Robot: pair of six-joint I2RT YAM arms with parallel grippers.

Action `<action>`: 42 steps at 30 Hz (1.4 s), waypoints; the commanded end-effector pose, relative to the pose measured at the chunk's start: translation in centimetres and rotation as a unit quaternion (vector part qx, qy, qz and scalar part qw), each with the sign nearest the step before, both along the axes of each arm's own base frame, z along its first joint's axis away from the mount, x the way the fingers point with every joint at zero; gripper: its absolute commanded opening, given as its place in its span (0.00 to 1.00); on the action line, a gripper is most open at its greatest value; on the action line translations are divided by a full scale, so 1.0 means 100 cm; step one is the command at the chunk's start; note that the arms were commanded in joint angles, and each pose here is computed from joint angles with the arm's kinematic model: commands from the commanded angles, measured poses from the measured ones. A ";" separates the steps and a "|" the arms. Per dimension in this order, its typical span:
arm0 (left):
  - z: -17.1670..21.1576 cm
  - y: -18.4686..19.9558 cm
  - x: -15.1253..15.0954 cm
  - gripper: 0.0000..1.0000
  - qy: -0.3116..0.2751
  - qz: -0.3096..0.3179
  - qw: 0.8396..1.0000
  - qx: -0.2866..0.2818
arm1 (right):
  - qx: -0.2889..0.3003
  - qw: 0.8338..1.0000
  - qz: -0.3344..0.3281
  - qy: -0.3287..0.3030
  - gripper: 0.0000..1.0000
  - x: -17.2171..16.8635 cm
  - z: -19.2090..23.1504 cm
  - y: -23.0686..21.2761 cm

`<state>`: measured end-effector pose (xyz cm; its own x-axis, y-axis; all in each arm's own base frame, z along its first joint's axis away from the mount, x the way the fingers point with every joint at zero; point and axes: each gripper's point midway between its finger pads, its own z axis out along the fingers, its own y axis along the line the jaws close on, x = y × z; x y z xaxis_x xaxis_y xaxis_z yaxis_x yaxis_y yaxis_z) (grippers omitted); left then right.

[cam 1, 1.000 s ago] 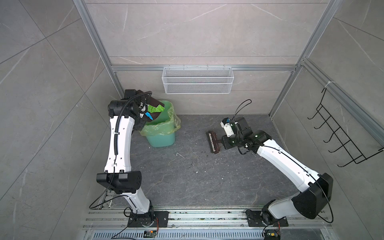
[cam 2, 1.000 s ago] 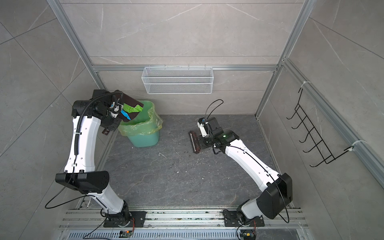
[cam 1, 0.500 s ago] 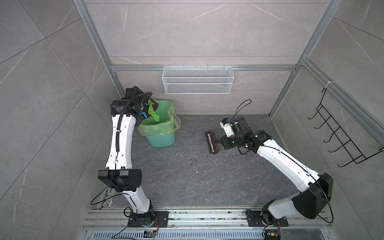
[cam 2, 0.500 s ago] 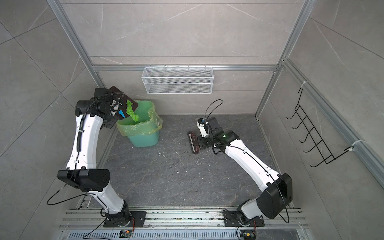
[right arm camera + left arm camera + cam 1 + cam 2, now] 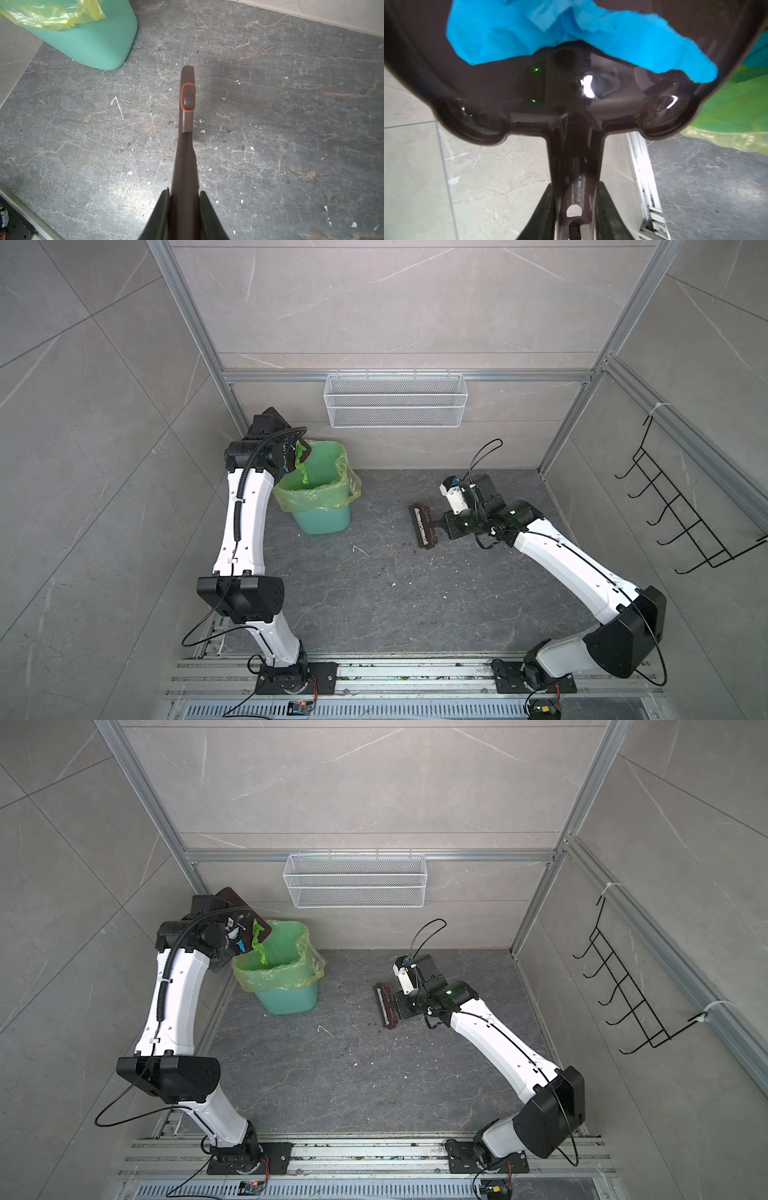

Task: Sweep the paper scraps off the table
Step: 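Tip the dustpan with the left gripper to dump scraps into the bin, then lower the dustpan beside the bin while the right gripper moves the broom out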

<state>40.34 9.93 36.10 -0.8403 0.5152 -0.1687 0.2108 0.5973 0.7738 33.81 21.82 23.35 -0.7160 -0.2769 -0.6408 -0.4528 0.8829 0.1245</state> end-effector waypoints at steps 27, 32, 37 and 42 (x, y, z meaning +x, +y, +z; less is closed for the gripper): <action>0.069 0.001 0.016 0.00 -0.046 -0.076 0.972 0.216 | 0.022 0.999 0.015 -0.041 0.00 -0.007 0.026 -0.002; 0.059 0.002 0.013 0.00 -0.036 -0.076 0.974 0.210 | 0.021 0.999 0.017 -0.041 0.00 -0.008 0.025 -0.002; 0.061 0.002 0.012 0.00 -0.039 -0.074 0.974 0.208 | 0.018 0.999 0.016 -0.044 0.00 -0.009 0.027 -0.004; 0.063 -0.003 0.006 0.00 -0.049 -0.071 0.979 0.185 | 0.023 0.998 0.014 -0.054 0.00 -0.009 0.032 -0.005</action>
